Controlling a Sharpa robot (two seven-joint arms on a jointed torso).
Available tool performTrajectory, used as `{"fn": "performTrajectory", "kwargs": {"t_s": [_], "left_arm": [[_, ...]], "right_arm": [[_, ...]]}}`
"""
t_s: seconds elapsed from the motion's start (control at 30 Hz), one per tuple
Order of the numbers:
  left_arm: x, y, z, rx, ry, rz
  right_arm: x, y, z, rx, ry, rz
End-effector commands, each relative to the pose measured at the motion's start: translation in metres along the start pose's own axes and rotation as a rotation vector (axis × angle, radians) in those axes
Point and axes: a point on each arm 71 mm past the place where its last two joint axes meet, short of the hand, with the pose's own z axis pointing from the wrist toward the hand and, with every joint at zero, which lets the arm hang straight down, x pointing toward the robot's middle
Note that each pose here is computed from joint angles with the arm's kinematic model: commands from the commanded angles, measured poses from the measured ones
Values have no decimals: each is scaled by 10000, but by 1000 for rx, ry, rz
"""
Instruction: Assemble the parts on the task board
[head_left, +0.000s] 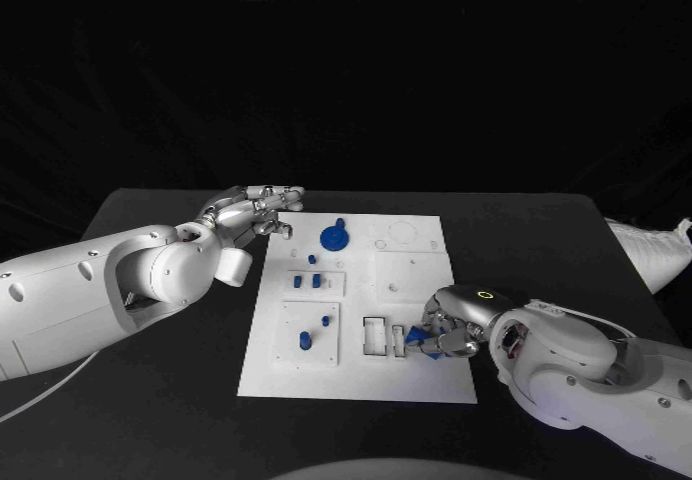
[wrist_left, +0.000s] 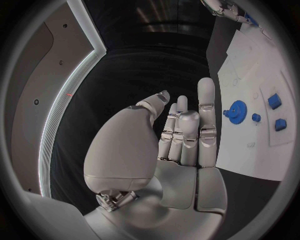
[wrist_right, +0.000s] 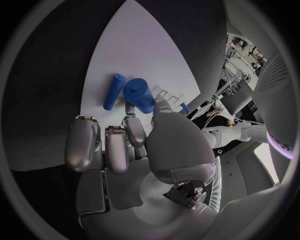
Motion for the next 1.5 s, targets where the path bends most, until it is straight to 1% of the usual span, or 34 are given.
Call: {"fn": "performTrajectory", "kwargs": {"t_s": [0.03, 0.13, 0.53, 0.73, 0.87, 1.07, 1.33, 1.5], "left_arm": [[27, -4, 0, 4, 23, -3], [26, -4, -1, 4, 23, -3], [29, -3, 0, 4, 23, -3], [38, -3, 1, 4, 24, -4], [42, -2, 0, 4, 25, -4], [50, -3, -1, 4, 26, -4], [77, 0, 2, 3, 33, -6], [83, 0, 0, 2, 35, -6]], "right_arm": [[48, -34, -2, 27, 6, -26], [24, -23, -15, 21, -23, 7], [-67, 55, -80, -45, -98, 188], [-125, 109, -101, -63, -108, 263], [-129, 139, -89, -63, -92, 286], [-86, 198, -33, -56, -35, 293], [-12, 302, 73, -17, 37, 289], [16, 345, 111, -6, 62, 291]]}}
